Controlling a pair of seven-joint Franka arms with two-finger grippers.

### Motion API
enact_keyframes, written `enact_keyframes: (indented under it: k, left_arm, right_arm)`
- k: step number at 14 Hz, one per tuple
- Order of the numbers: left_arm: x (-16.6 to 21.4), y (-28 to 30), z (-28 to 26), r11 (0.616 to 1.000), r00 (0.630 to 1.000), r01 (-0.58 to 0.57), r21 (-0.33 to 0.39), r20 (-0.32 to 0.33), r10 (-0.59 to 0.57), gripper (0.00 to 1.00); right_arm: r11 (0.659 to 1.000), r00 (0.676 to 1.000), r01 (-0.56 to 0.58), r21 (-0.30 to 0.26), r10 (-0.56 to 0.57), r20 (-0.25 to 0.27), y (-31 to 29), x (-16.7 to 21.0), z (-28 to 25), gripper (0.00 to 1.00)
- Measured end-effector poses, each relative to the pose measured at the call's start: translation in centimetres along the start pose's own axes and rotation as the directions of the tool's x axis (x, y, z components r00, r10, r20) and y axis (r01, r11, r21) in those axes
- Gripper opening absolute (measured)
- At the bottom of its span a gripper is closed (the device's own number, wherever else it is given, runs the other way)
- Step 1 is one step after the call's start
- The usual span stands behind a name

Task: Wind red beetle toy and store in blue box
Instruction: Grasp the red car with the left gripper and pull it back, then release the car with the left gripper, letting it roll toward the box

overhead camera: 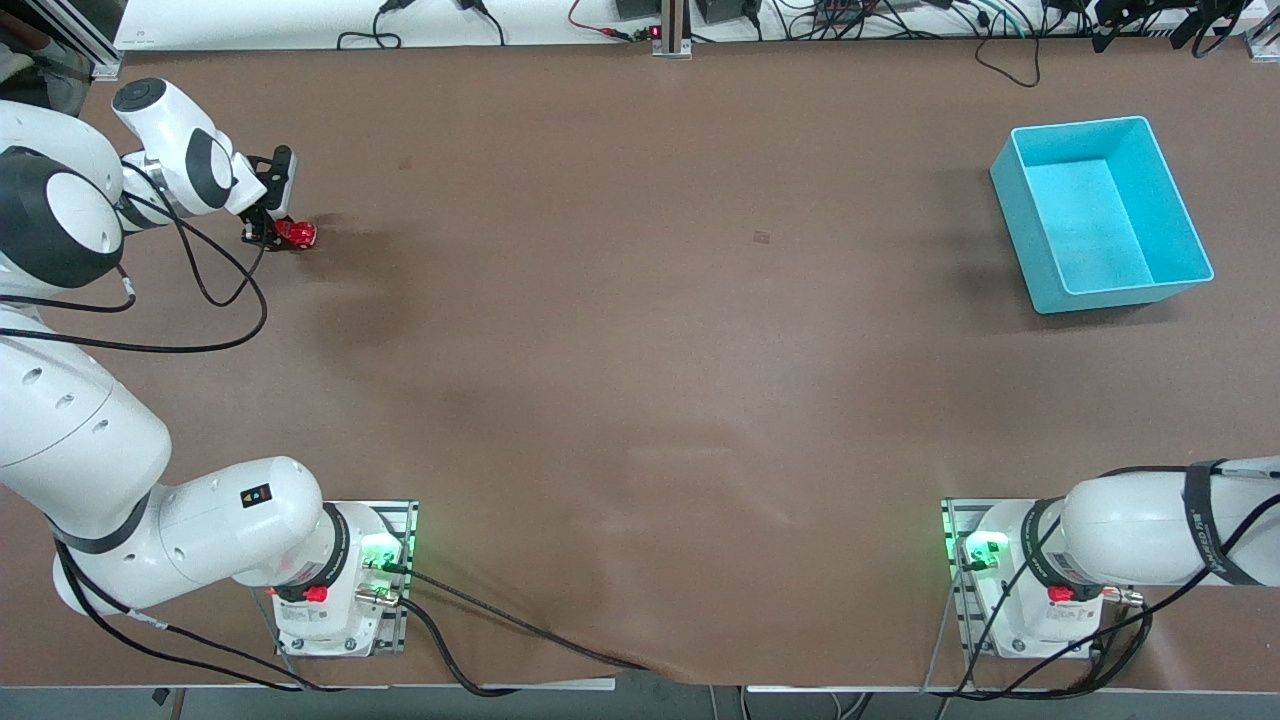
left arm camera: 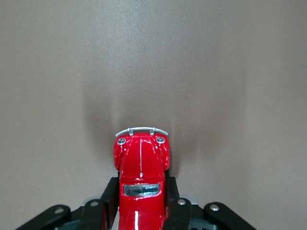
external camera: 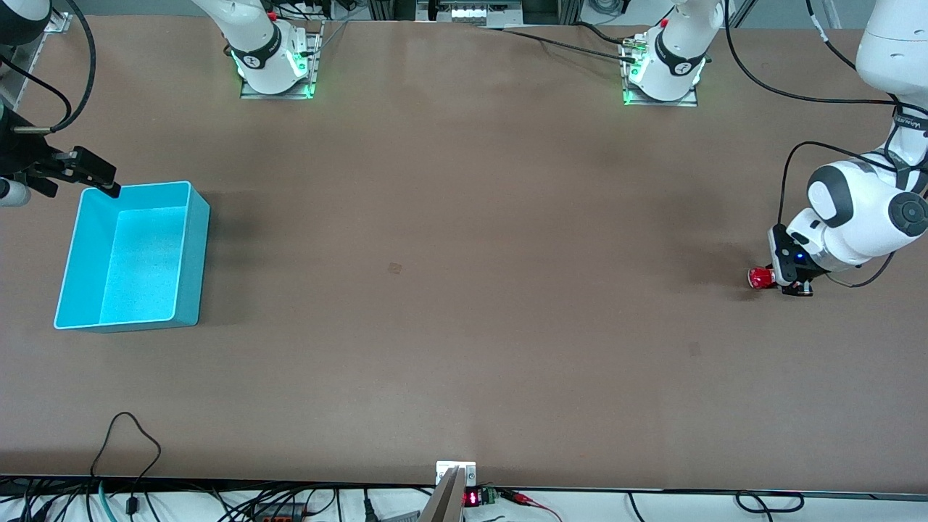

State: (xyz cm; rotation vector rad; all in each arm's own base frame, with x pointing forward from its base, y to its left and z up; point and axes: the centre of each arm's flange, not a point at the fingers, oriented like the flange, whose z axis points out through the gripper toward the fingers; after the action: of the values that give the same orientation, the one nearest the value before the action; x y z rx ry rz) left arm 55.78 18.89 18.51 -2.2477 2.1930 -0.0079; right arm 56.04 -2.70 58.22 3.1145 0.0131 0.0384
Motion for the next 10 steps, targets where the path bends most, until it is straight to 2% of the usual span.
enact_keyframes:
  k: [4,5,8,10]
  left_arm:
    - [0.1,0.0,0.0,1.000,1.000,-0.004,-0.001,-0.001,0.004,0.43]
    - [0.2,0.0,0.2,1.000,1.000,-0.007,-0.004,-0.003,0.007,0.48]
    - [1.0,-0.7,0.4,1.000,1.000,-0.023,0.010,-0.008,0.023,0.76]
    - [1.8,-2.0,-1.6,0.999,0.999,-0.034,0.011,-0.015,0.034,0.93]
  right_arm:
    - [1.000,1.000,0.000,0.000,0.000,0.002,0.0,0.0,0.1,1.00]
    - [1.000,1.000,0.000,0.000,0.000,0.002,0.0,0.0,0.1,1.00]
    - [1.000,1.000,0.000,0.000,0.000,0.002,0.0,0.0,0.1,1.00]
    - [1.000,1.000,0.000,0.000,0.000,0.002,0.0,0.0,0.1,1.00]
